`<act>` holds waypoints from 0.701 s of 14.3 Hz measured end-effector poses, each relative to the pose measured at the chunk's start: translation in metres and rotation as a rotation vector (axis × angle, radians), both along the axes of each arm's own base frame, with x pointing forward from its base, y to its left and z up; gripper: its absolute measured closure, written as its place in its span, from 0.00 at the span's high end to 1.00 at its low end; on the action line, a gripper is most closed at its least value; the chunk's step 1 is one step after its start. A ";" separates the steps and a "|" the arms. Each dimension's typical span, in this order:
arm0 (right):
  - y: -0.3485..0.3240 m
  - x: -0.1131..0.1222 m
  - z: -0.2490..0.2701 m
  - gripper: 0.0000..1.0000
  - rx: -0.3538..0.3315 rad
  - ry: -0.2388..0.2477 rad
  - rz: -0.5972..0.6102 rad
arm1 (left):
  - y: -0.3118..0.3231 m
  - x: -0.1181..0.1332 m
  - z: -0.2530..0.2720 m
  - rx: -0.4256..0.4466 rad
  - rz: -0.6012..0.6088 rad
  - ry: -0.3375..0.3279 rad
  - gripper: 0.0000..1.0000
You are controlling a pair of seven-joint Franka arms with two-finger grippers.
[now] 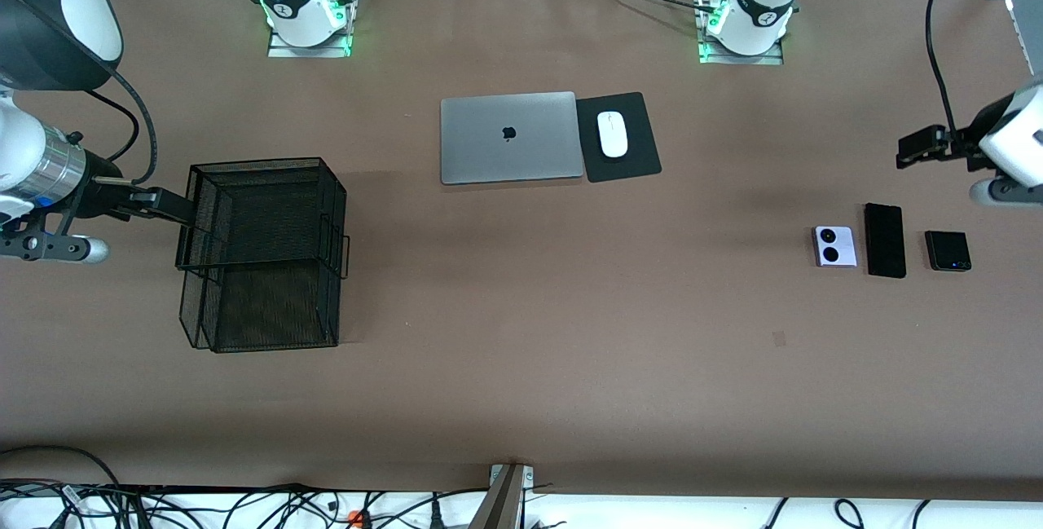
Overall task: Place phones with both arms
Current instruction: 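Reach the left gripper down and grasp the white flip phone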
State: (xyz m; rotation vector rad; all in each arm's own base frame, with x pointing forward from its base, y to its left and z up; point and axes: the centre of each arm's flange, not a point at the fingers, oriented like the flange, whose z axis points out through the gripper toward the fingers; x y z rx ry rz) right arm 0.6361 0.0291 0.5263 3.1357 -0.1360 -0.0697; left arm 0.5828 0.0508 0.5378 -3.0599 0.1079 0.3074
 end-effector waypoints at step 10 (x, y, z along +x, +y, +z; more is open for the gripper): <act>0.000 -0.001 -0.001 1.00 -0.001 0.008 0.000 | 0.071 0.031 -0.188 0.002 -0.034 -0.107 1.00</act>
